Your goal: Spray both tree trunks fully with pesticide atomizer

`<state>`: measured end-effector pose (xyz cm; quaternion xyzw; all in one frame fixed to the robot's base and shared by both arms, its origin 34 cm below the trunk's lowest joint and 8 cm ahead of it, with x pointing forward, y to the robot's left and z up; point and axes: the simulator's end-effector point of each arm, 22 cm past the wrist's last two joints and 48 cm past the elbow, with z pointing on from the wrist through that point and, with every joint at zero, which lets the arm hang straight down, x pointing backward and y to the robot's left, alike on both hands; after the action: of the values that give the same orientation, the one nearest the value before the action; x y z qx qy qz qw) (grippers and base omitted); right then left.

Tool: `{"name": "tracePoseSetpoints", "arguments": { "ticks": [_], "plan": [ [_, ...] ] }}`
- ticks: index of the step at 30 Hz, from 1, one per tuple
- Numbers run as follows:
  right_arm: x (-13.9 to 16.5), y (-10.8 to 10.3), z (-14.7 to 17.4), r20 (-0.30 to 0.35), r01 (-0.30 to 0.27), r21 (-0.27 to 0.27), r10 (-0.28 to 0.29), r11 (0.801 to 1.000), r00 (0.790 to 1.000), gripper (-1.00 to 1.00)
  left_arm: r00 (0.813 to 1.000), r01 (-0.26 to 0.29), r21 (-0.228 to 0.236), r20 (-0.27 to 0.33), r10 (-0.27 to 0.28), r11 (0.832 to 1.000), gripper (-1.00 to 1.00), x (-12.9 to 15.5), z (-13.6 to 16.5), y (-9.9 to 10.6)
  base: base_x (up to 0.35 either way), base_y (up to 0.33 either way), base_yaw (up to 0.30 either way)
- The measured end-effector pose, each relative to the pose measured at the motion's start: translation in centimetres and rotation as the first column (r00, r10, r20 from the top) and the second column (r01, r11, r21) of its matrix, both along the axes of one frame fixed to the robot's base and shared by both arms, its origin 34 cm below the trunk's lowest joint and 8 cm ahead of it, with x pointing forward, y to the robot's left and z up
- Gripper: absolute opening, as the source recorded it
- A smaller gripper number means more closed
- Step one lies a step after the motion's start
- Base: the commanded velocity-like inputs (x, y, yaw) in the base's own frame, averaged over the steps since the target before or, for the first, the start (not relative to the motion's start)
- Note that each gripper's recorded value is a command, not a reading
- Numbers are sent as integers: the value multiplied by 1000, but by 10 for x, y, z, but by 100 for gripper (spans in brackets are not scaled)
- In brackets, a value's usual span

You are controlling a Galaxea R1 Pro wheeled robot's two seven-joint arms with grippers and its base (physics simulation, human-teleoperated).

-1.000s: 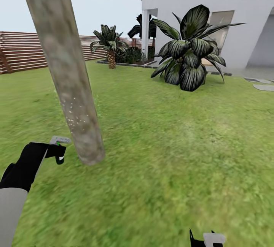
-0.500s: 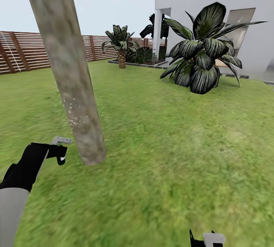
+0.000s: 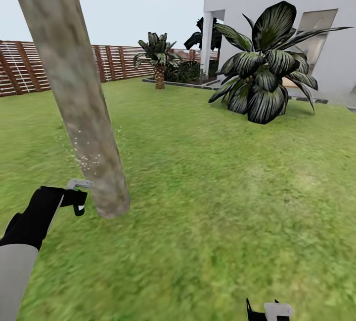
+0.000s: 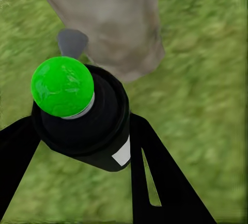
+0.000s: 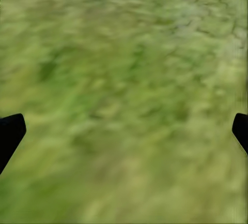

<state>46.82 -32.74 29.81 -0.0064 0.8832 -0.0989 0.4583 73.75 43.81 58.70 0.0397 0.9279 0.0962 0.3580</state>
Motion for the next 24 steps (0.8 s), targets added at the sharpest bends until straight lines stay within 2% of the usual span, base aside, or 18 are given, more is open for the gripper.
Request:
{"name": "tracePoseSetpoints", "arguments": {
  "ticks": [5, 8, 12, 14, 19, 22, 24],
  "plan": [
    [0, 0, 0, 0, 0, 0, 0, 1000, 1000, 100, 1000, 0, 0, 0, 0, 1000, -100, 0, 0, 0, 118, -253, 268],
    [0, 0, 0, 0, 0, 0, 0, 1000, 1000, 100, 1000, -3, -3, -12, 3, 1000, -100, -2, -5, 1, 230, -199, 86],
    [0, -1, 0, -1, -1, -2, 1, 1000, 1000, 100, 997, -17, -14, -78, 16, 1000, -100, -15, -35, 6, 241, -191, 7],
    [0, -1, 0, -1, -1, -2, 1, 1000, 1000, 100, 998, -11, -12, -61, 11, 1000, -100, -13, -39, 9, 242, -189, 0],
    [0, -1, 0, -1, 0, -2, 0, 1000, 1000, 100, 997, -77, -26, -34, 76, 997, -100, -15, -41, 30, 242, -188, 0],
    [0, 0, 0, -1, -1, -1, 1, 1000, 1000, 100, 996, -79, -33, -44, 78, 996, -100, -20, -47, 28, 242, -188, 0],
    [0, 0, 0, -1, -1, -1, 1, 1000, 1000, 100, 995, -68, -52, -78, 63, 996, -100, -32, -74, 17, 242, -188, 0]
  ]
}}
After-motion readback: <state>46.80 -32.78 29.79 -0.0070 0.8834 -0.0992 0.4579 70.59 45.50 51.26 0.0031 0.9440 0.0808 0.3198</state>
